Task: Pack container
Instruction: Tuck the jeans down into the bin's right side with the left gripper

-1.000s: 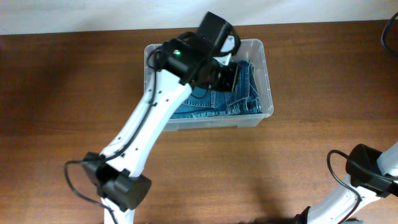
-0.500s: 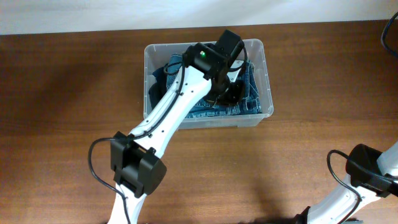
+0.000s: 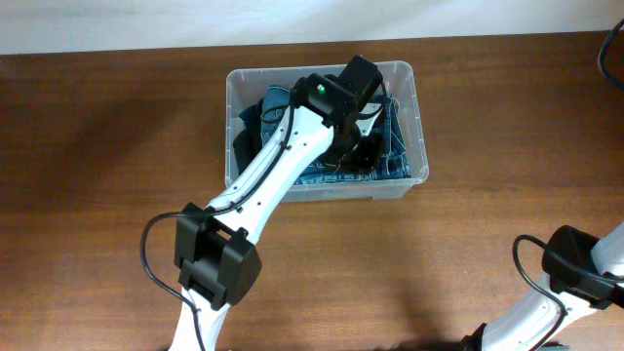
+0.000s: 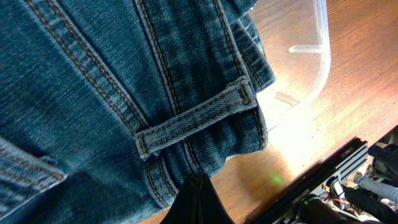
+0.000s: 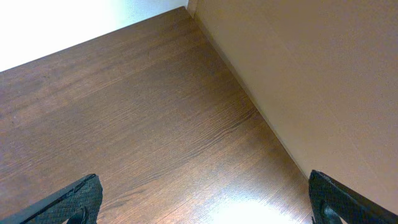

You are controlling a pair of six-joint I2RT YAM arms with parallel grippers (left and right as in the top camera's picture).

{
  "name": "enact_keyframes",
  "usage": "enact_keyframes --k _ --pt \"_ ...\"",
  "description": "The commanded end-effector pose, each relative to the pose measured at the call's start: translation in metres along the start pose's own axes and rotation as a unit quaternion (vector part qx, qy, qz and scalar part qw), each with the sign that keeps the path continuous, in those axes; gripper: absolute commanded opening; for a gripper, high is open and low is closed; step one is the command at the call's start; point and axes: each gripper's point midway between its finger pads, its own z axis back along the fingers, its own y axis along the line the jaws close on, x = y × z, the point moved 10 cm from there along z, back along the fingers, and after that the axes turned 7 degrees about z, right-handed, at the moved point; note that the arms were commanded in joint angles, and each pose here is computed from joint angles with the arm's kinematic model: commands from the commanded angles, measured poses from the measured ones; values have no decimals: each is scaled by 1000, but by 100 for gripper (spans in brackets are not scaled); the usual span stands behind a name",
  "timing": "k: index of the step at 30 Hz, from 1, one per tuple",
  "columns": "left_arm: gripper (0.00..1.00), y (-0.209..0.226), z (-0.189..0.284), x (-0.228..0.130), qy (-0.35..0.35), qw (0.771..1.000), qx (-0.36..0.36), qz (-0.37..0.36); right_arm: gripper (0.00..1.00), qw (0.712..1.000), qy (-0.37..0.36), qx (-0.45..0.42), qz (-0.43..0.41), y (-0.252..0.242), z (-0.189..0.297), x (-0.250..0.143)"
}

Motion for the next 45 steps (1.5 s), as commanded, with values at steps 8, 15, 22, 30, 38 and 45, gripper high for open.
enact_keyframes --k 8,15,22,30,38,45 --pt "1 3 -24 -2 14 1000 -3 -12 98 1000 5 -4 0 -1 -1 -1" --pt "0 8 -32 0 7 1000 5 -12 98 1000 5 -4 0 -1 -1 -1" --pt "1 10 -34 1 2 1000 22 -12 98 1000 5 -4 -1 -1 -1 -1" --pt "1 17 -46 -2 10 1000 26 -10 98 1000 5 -4 -1 -1 -1 -1" --pt "1 17 -47 -2 9 1000 25 -10 98 1000 5 -4 -1 -1 -1 -1" --pt "2 5 -47 4 2 999 -41 -22 98 1000 5 -4 -1 -1 -1 -1"
